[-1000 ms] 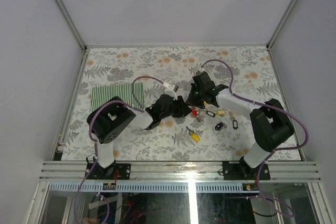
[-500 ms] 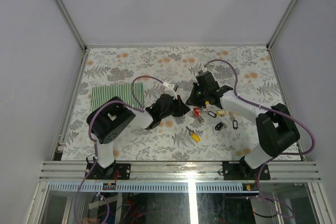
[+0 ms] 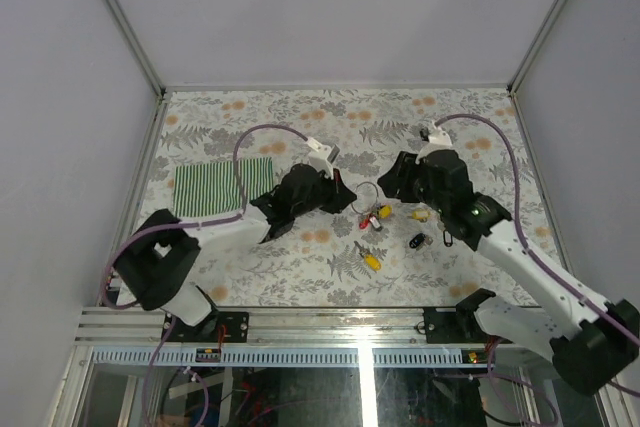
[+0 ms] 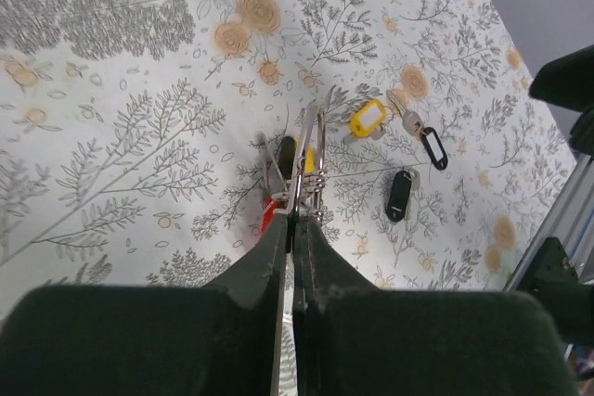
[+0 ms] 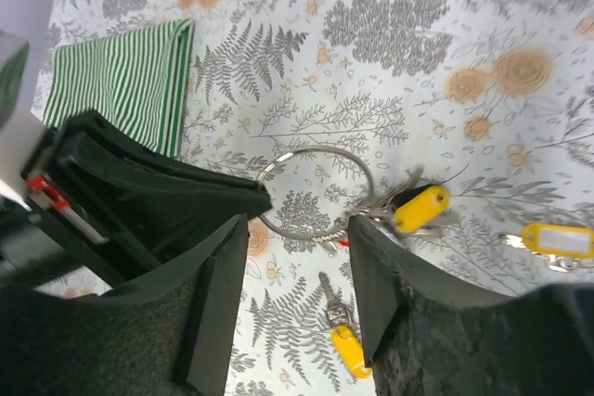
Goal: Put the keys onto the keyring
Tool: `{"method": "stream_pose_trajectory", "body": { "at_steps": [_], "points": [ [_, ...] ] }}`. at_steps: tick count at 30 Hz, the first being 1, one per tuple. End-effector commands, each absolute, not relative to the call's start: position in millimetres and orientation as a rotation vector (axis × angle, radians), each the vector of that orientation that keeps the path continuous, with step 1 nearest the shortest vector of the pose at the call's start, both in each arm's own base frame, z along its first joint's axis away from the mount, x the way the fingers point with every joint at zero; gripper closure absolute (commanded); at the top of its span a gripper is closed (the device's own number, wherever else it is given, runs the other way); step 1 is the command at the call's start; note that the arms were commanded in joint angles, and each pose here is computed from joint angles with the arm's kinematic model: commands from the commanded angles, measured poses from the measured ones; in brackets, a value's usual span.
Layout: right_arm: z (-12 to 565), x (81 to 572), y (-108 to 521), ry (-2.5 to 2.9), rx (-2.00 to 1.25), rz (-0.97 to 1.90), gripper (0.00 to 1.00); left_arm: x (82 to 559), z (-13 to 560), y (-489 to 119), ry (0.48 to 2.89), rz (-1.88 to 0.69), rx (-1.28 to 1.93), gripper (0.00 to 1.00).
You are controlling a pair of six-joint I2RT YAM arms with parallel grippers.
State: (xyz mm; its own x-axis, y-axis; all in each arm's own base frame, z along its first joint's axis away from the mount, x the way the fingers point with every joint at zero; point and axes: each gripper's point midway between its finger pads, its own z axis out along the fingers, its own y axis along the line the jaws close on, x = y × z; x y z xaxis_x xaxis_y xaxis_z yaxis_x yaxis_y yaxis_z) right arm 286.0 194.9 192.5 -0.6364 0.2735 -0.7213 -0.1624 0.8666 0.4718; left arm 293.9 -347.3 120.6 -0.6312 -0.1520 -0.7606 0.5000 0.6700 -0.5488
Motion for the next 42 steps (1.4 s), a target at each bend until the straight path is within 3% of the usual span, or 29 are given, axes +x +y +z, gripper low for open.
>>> {"method": "stream_pose_trajectory", "body": {
  "at_steps": [1, 8, 17, 29, 37, 39, 42],
  "points": [
    [231.4, 273.7, 170.5, 1.984, -0.049, 0.574, 0.44, 286.4, 166.0, -338.0, 1.993, -0.861, 0.479, 1.0],
    [273.0, 234.4, 163.4, 1.814, -0.223, 0.645, 0.33, 264.3, 232.9, -312.2, 1.905, -0.779, 0.602, 1.0],
    [326.0, 175.1, 193.6, 1.59, -0.638, 0.858, 0.28, 203.6, 315.6, -280.6, 1.683, -0.865, 0.79, 1.0],
    [370.8, 152.1, 250.9, 1.411, -0.93, 1.21, 0.27, 143.4, 350.0, -282.8, 1.545, -1.084, 1.034, 1.0],
    [353.7, 135.0, 281.7, 1.425, -1.072, 1.336, 0.36, 140.0, 354.2, -283.6, 1.524, -1.098, 1.056, 1.0],
    [346.3, 135.8, 287.2, 1.448, -1.091, 1.332, 0.44, 136.9, 355.4, -285.0, 1.516, -1.115, 1.071, 1.0],
    [341.8, 138.0, 291.2, 1.462, -1.109, 1.33, 0.66, 135.8, 357.1, -285.2, 1.508, -1.119, 1.077, 1.0]
  ]
}}
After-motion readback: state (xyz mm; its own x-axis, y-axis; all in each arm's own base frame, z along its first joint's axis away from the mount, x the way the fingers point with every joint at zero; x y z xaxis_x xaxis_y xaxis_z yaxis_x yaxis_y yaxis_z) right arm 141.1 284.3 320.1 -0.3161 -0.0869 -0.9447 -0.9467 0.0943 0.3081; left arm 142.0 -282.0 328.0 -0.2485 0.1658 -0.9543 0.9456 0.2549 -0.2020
